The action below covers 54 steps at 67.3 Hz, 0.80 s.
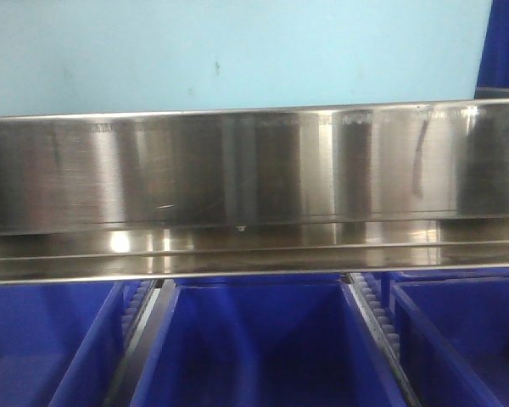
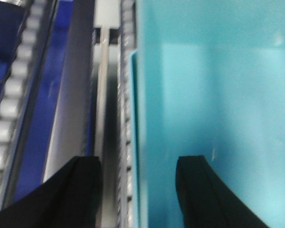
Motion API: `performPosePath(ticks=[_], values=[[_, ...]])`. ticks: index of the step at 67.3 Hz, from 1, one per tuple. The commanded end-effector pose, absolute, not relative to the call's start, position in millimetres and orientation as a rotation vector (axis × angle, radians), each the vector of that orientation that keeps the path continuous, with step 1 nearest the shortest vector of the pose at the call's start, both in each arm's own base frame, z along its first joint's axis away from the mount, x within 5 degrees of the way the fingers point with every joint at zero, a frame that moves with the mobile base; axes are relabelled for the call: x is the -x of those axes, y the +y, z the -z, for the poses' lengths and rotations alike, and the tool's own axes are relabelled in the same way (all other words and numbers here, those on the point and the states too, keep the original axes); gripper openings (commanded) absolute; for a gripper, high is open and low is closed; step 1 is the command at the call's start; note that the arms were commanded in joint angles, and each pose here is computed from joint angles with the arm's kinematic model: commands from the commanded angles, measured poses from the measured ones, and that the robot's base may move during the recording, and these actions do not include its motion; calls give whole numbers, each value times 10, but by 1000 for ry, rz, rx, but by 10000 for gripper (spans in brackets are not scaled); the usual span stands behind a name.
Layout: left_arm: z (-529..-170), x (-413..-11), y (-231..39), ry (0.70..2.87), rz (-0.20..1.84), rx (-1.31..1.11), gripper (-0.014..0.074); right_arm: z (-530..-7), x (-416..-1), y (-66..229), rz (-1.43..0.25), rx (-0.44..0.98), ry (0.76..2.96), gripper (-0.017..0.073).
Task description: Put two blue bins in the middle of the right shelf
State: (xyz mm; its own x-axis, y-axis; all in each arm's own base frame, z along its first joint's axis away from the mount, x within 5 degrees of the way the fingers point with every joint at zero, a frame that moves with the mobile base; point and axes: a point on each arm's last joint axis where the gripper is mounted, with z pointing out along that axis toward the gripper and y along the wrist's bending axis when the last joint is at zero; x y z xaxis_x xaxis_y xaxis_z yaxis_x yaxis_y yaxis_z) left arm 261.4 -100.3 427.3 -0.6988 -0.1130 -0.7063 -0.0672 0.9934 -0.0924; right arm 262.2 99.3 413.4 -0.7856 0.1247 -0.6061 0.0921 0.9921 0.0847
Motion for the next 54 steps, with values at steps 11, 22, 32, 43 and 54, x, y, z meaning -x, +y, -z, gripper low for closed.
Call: performPosePath(ticks=[11, 22, 32, 43, 54], values=[[-4138, -2696, -1123, 2502, 78, 132, 277, -4107, -2634, 938, -154, -69, 2557, 380], [-4016, -2688, -1139, 2550, 83, 127, 277, -4047, -2623, 967, -182, -68, 2585, 380], [-3865, -2679, -1141, 2600, 58, 122, 277, -3870, -2612, 975, -170, -68, 2647, 380], [-3838, -2669, -1159, 2618, 84, 125, 277, -3867, -2608, 989, -192, -71, 2653, 380], [-3846, -2676, -1115, 2622, 96, 132, 277, -3867, -2608, 990, -193, -71, 2653, 380]])
